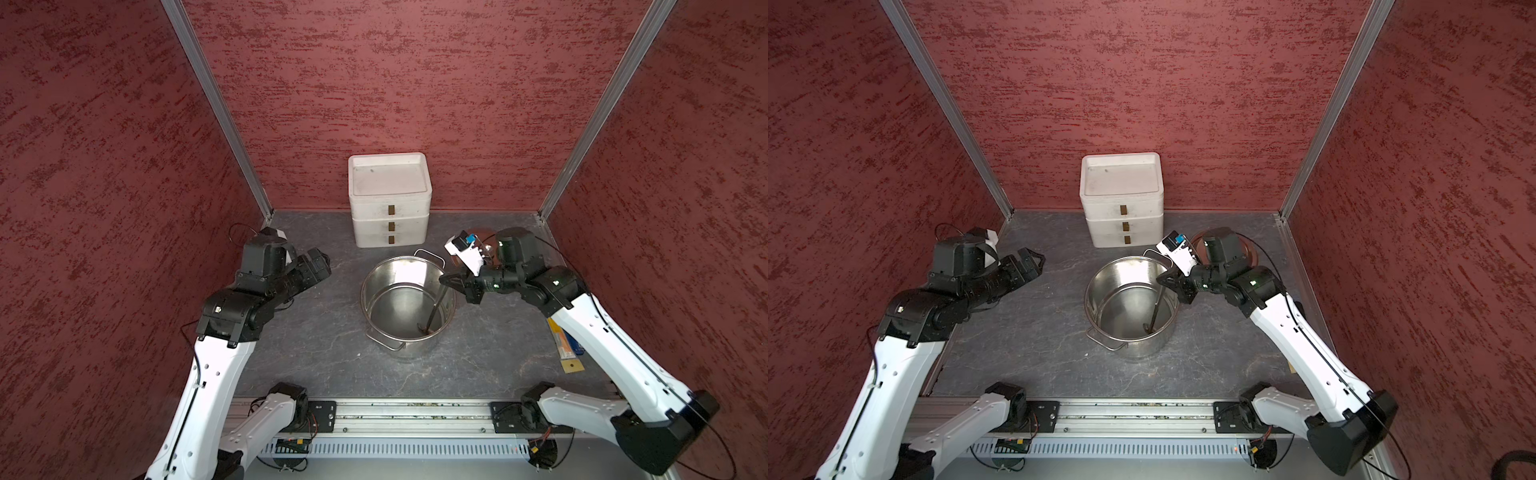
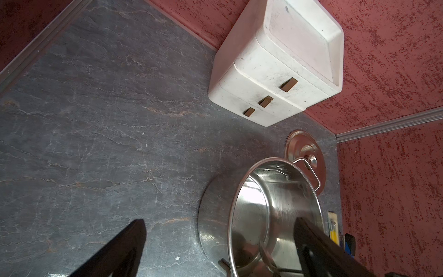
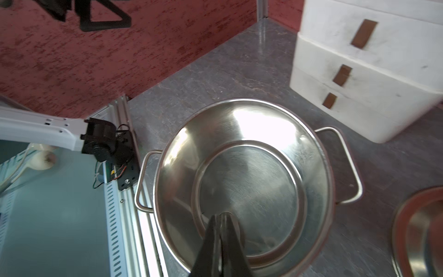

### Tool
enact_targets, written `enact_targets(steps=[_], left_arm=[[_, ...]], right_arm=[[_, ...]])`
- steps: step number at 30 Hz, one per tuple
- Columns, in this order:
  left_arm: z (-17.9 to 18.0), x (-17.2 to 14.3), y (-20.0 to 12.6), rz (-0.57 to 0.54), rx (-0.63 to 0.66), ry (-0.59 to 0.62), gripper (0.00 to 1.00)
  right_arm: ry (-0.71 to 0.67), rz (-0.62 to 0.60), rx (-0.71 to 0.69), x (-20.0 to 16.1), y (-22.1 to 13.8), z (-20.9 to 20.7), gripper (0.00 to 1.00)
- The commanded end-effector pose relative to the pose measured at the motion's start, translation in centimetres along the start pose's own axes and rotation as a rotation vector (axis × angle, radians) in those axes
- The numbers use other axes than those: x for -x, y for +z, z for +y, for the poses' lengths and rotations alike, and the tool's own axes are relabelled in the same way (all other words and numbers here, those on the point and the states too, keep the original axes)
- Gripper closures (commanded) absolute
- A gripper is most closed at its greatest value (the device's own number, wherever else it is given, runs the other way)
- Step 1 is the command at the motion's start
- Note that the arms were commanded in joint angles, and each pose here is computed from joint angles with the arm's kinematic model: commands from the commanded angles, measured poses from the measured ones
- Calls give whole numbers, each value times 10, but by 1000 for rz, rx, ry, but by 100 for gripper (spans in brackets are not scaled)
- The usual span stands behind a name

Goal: Stir the soup with a spoon
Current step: Stir the soup in the pan with a stick.

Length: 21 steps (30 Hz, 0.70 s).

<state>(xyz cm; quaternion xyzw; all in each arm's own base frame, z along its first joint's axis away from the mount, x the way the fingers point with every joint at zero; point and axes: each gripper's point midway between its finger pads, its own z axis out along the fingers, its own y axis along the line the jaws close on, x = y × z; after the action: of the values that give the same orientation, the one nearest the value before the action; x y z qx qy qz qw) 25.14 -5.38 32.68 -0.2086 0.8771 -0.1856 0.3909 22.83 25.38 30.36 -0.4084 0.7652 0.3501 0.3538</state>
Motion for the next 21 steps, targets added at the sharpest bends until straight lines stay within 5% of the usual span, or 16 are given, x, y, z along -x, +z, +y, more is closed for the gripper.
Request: enact_targets(steps=[1, 13, 21], left_arm=[[-3, 6, 0, -24, -15, 4, 0], [0, 7, -6, -41, -4, -11, 0], [3, 9, -12, -59, 10, -12, 0]], right_arm=[[-34, -2, 129, 10, 18, 35, 100], [-201, -27, 178, 65, 105, 55, 100], [-234, 20, 49, 84, 147, 11, 100]])
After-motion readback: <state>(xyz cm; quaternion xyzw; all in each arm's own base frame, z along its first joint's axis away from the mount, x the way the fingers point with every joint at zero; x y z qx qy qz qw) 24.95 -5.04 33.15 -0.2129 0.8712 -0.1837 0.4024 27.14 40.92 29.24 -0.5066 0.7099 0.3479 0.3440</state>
